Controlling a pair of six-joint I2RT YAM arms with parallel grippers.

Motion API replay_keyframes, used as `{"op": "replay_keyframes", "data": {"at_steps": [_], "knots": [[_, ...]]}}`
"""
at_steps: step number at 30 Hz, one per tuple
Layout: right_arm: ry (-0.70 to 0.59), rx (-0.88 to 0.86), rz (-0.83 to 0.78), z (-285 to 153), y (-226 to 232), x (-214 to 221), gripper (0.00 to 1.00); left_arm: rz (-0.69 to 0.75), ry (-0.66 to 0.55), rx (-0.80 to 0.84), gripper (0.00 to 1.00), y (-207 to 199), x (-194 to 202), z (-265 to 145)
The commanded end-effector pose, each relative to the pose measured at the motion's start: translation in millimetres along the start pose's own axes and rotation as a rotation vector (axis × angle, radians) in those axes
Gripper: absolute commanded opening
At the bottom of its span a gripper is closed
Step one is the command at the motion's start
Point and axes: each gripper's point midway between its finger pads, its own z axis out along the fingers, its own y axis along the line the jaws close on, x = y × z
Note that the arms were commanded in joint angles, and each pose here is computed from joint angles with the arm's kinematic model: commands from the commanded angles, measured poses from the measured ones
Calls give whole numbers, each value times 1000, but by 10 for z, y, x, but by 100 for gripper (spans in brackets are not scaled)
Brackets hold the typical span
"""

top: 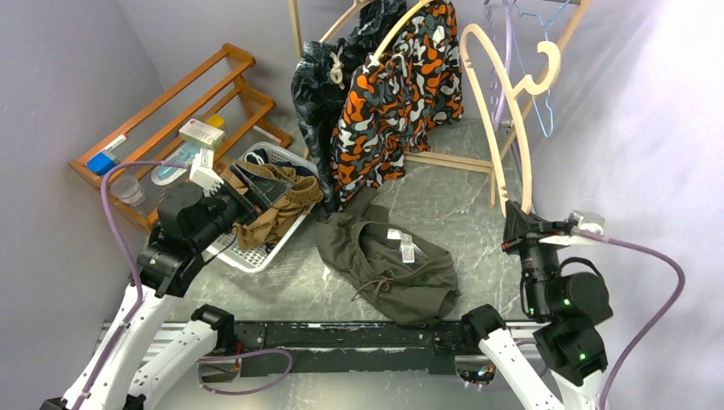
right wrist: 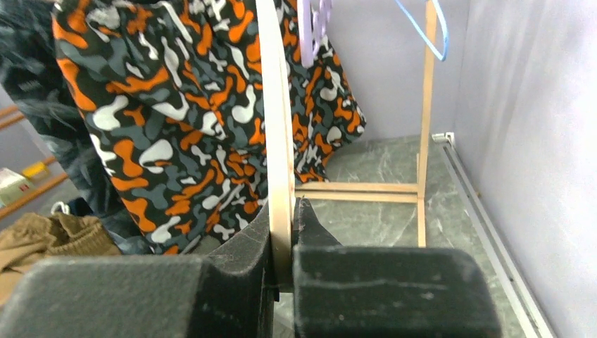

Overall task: Remove the shorts from the hanger
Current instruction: Place the hanger on the clothes rod.

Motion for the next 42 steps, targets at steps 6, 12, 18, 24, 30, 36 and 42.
{"op": "replay_keyframes", "data": {"at_steps": [6,12,18,24,30,36,42], "knots": [[87,112,-5,280,-50,-1,0,-6,27,24,95,-29,42,23],[153,157,44,482,-5,-58,0,-15,33,16,95,11,69,34],[204,198,64,663,19,-69,0,-27,47,11,95,46,109,57],[258,222,81,824,69,-61,0,-31,71,12,95,66,156,90],[290,219,56,980,117,-19,0,-33,76,9,95,86,171,106],[278,216,-12,1061,103,-97,0,-33,75,0,95,116,180,108],[255,188,-26,1187,178,-220,0,-40,94,9,95,118,215,159]]}}
